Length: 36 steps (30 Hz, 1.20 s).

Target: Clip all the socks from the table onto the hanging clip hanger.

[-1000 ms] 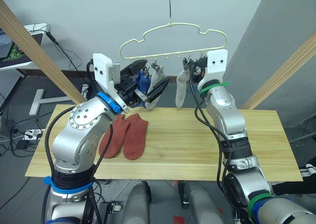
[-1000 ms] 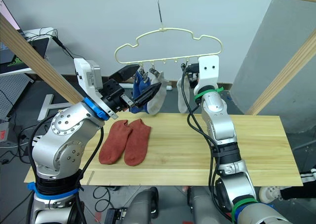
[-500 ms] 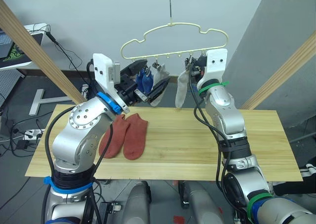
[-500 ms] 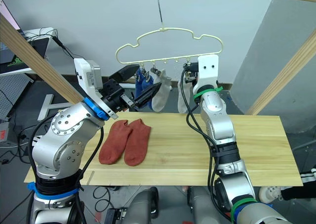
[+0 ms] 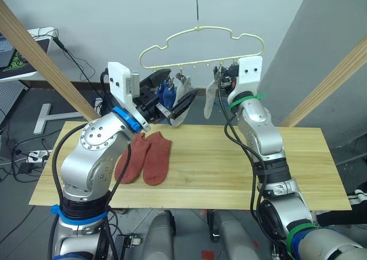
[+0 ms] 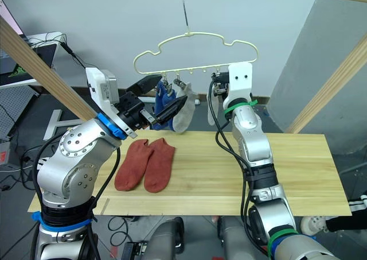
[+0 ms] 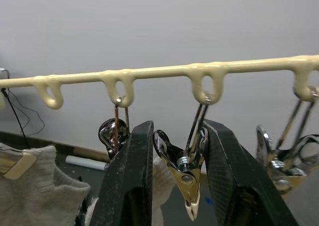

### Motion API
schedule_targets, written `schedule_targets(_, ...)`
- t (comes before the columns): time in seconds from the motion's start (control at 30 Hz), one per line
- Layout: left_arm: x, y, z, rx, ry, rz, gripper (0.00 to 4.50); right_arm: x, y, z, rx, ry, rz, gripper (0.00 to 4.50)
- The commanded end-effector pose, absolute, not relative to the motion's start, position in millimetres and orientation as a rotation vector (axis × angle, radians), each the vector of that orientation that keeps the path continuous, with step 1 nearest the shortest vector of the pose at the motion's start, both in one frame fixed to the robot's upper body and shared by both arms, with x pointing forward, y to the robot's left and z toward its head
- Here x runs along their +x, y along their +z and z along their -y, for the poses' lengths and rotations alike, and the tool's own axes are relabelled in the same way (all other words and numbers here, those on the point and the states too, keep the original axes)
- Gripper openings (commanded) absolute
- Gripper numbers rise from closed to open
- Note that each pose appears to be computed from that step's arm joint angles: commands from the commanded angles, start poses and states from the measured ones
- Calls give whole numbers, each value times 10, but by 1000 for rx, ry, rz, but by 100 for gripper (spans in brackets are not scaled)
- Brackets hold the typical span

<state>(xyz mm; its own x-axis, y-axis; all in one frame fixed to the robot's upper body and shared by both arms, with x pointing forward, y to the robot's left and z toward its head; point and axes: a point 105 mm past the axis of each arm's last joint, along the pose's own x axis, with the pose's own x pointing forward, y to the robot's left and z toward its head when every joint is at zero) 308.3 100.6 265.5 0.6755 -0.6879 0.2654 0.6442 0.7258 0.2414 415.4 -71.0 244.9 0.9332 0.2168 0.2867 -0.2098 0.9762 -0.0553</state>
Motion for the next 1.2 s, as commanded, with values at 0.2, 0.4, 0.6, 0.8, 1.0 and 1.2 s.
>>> schedule_targets(0.2,2983,2788,-971,152,-759,413,450,4120,2661,662,-9,231,372,146)
schedule_targets(0.4,2972,2788,-972,149,-759,412,450,4134,2655,686,-5,224,369,108)
schedule_targets(0.6,2972,2757,-948,141,-765,405,450,4151,2608,766,-12,212,349,1)
schedule_targets(0.8,2942,2584,-925,127,-782,350,450,4129,2591,896,-33,242,328,1)
schedule_targets(1.0,3058,1491,-1285,253,-617,39,450,4011,2498,870,-44,496,185,1)
schedule_targets(1.2,3112,778,-1672,258,-432,-158,450,3954,2592,975,7,482,167,1)
